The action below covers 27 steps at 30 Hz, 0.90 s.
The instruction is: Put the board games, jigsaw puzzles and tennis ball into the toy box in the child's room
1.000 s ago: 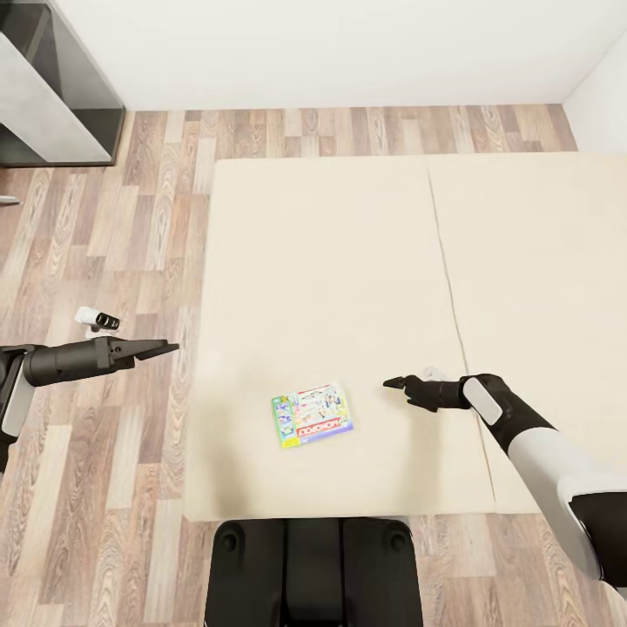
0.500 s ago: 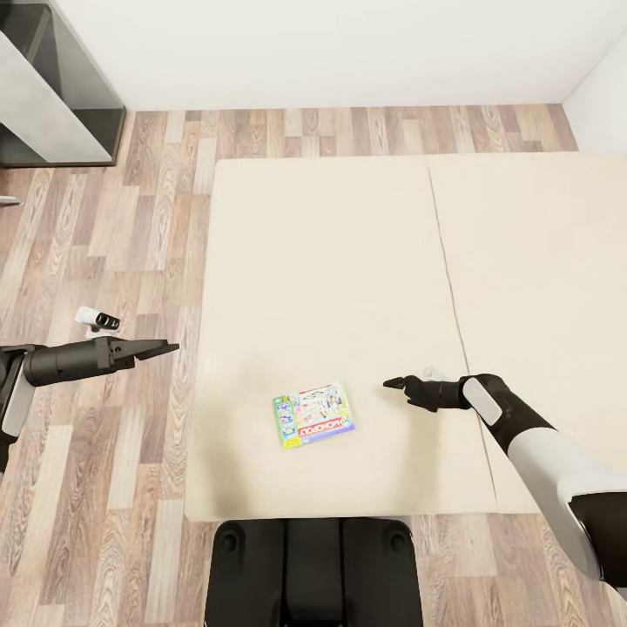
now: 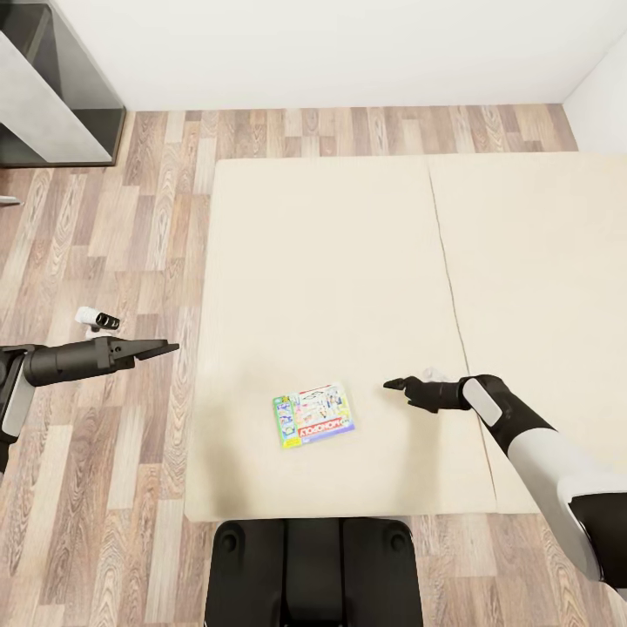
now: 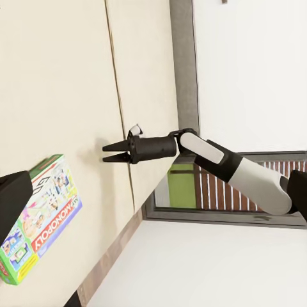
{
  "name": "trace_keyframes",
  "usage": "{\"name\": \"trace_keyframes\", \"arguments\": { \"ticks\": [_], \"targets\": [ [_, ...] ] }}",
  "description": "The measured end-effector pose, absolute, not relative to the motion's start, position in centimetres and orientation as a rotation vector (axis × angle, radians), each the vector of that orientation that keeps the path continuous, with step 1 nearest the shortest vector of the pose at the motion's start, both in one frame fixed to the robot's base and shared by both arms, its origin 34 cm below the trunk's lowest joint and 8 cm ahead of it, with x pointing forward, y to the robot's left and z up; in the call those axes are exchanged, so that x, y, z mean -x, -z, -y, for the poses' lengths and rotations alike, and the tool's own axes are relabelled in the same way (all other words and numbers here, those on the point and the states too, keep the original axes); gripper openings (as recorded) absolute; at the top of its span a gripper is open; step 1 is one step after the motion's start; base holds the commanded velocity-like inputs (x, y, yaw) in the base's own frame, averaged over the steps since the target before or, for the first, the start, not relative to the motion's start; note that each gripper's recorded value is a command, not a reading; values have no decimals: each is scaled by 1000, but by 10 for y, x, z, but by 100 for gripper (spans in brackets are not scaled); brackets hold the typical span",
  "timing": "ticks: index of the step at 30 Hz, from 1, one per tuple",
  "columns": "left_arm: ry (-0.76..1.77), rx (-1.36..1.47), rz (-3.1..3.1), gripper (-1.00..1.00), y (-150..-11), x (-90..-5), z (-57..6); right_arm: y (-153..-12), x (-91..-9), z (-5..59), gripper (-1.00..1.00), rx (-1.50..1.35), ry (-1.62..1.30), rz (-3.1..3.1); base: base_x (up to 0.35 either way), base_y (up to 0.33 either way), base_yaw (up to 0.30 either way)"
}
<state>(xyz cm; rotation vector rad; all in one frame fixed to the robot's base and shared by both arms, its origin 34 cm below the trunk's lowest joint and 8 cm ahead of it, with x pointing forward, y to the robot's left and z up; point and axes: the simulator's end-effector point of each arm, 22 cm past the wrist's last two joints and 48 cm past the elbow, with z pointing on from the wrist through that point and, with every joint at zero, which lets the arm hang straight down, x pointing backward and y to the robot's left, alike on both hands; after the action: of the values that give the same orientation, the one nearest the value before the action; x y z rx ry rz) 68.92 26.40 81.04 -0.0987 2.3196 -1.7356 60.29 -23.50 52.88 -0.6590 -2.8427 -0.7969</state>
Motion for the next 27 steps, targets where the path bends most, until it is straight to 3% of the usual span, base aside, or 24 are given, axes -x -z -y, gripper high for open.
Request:
{"name": "trace_keyframes", "arguments": {
  "ticks": [14, 27],
  "targets": [
    [1736, 98, -2320, 100, -810, -689, -264, -528, -602, 236, 100, 657, 792, 2845, 0, 40, 0],
    [1736, 98, -2320, 100, -810, -689, -264, -529, -602, 235, 100, 658, 800, 2844, 0, 130, 0]
  ]
}}
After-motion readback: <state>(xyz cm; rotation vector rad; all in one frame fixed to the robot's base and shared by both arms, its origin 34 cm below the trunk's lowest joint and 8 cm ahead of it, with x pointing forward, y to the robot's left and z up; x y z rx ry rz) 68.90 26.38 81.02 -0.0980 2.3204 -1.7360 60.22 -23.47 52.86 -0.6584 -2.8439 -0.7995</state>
